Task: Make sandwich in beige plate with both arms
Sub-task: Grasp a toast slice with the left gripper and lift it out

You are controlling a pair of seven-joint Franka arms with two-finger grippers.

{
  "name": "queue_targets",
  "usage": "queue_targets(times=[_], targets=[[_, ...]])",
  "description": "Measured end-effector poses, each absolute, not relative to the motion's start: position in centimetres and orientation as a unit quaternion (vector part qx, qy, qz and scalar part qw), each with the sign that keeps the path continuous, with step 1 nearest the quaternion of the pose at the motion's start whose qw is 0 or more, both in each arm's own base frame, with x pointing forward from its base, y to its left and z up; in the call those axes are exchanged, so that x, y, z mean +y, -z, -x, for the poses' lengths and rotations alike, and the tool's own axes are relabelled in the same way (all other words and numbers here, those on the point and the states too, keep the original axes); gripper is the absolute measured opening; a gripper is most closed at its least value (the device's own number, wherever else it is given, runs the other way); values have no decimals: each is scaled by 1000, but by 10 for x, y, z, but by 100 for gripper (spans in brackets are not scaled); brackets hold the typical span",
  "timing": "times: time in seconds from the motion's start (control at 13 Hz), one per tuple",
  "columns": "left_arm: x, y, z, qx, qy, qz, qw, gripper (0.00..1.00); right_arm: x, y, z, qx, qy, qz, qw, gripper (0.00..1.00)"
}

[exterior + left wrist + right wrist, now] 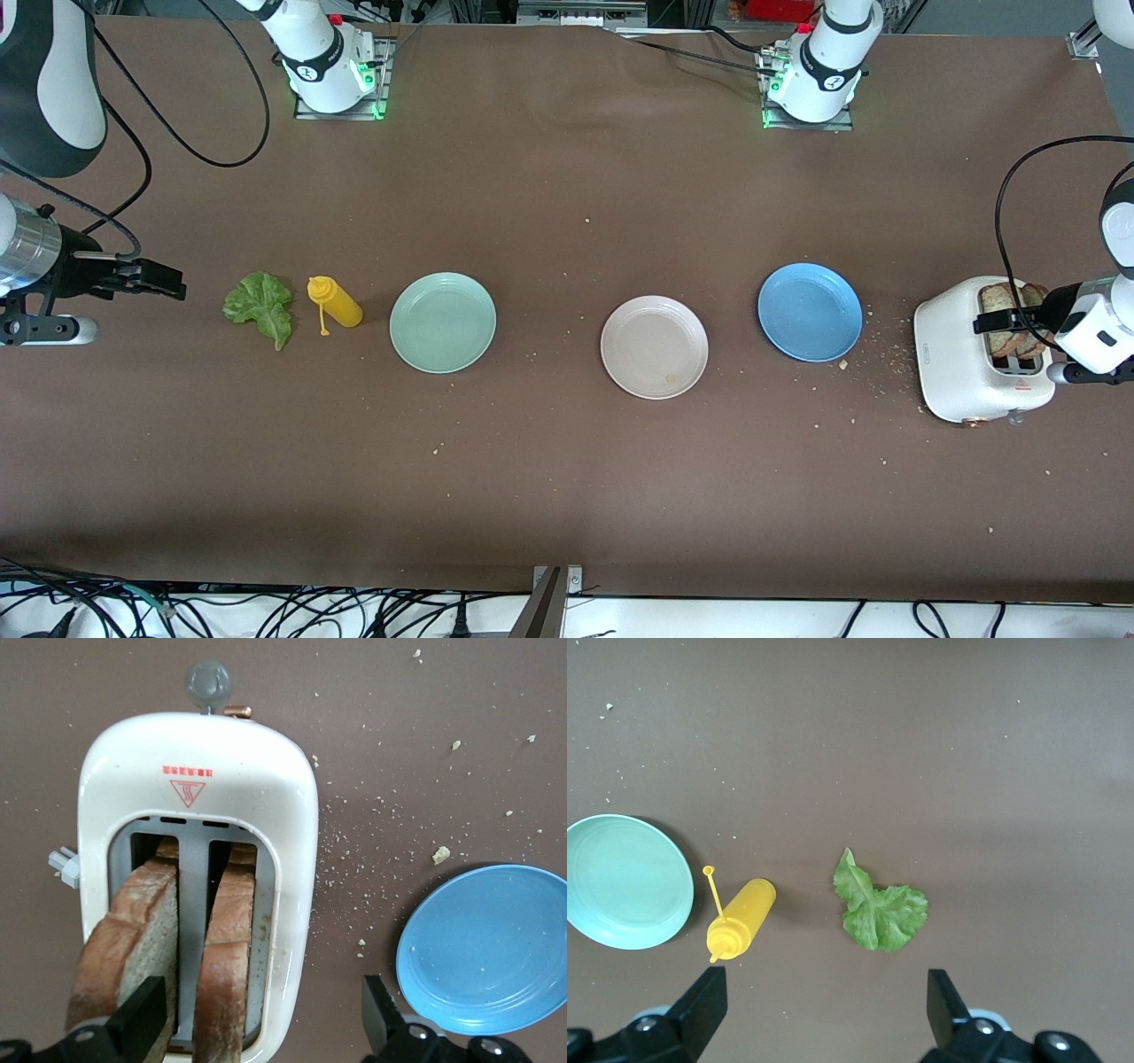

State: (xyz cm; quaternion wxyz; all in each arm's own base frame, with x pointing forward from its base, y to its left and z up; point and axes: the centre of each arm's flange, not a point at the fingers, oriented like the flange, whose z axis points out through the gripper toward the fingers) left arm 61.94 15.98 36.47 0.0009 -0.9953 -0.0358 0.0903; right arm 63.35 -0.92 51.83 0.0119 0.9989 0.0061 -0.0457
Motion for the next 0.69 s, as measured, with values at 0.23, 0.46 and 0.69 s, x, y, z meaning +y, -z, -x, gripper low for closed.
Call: queue_targets(times=[0.23,0.46,0.69], targets=[[159,-353,-611,-31,-103,994,-2,63,-9,-518,-633,6,46,-999,12,100],[170,-352,-606,11,-105,994,-7,32,-9,-518,-633,6,46,-999,12,100],[190,-363,-602,47,-100,994,-12,12,-11,-518,-633,5,46,-999,12,100]])
